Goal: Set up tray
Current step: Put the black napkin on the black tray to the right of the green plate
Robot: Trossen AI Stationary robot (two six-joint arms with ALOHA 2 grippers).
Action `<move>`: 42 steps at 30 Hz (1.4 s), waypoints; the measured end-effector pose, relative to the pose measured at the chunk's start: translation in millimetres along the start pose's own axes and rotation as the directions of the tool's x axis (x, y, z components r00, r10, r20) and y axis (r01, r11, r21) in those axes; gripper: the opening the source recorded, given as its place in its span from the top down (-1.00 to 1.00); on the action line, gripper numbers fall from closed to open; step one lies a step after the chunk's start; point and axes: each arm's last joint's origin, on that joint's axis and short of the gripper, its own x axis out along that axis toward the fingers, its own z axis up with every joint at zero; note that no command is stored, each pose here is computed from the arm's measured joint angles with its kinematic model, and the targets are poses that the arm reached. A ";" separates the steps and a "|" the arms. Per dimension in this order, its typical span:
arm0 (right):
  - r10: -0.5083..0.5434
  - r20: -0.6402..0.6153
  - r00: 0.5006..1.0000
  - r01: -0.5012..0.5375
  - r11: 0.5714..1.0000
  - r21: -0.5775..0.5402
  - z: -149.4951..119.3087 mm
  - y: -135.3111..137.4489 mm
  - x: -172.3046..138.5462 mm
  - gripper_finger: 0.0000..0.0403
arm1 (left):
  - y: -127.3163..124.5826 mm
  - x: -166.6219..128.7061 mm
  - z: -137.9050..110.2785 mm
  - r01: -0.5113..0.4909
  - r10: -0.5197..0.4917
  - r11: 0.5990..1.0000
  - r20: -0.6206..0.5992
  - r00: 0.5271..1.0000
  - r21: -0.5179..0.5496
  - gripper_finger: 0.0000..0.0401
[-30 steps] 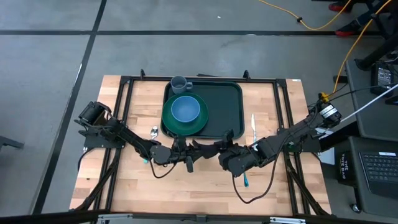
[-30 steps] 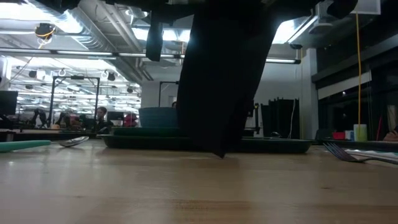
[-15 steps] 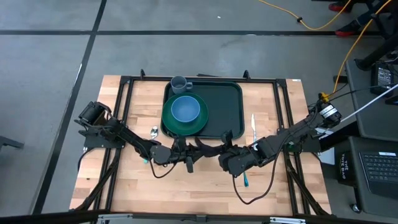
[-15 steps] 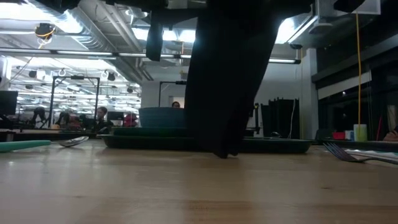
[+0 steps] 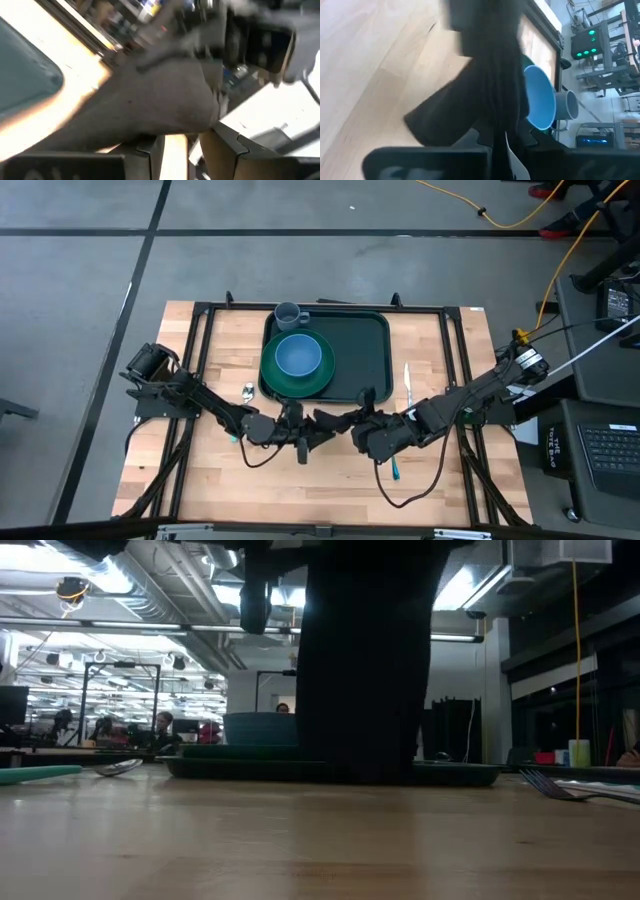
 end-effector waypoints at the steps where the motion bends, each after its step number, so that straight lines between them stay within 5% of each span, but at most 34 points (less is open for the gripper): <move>1: -0.001 0.002 1.000 0.001 1.000 0.002 2.0 -2.3 -2.1 0.90 | -0.4 0.0 -0.4 0.015 -0.015 1.000 -0.015 1.000 0.000 0.45; 13: -0.073 -0.123 0.990 0.072 0.997 -0.017 -4.0 -12.4 -11.7 0.90 | -10.1 -38.6 23.5 0.039 -0.043 0.985 0.023 0.999 0.169 0.71; 18: -0.146 -0.166 0.975 0.140 0.989 -0.046 -8.4 -18.3 -8.9 0.90 | -2.9 -61.2 22.8 -0.032 0.018 0.963 0.055 0.998 0.269 0.92; 28: -0.235 -0.274 0.932 0.216 0.971 -0.099 -27.6 -62.3 4.9 0.90 | 17.1 -93.5 33.0 -0.005 -0.010 0.935 0.040 0.999 0.355 0.99; 35: -0.207 -0.344 0.916 0.214 0.977 -0.018 -54.1 -106.1 0.0 0.90 | 23.4 -117.9 50.9 0.005 -0.046 0.913 0.090 0.995 0.408 1.00; 42: -0.074 -0.368 0.927 0.102 0.993 0.057 -80.7 -141.3 14.0 0.90 | 42.4 -128.3 54.0 -0.079 0.021 0.893 0.135 0.991 0.443 0.99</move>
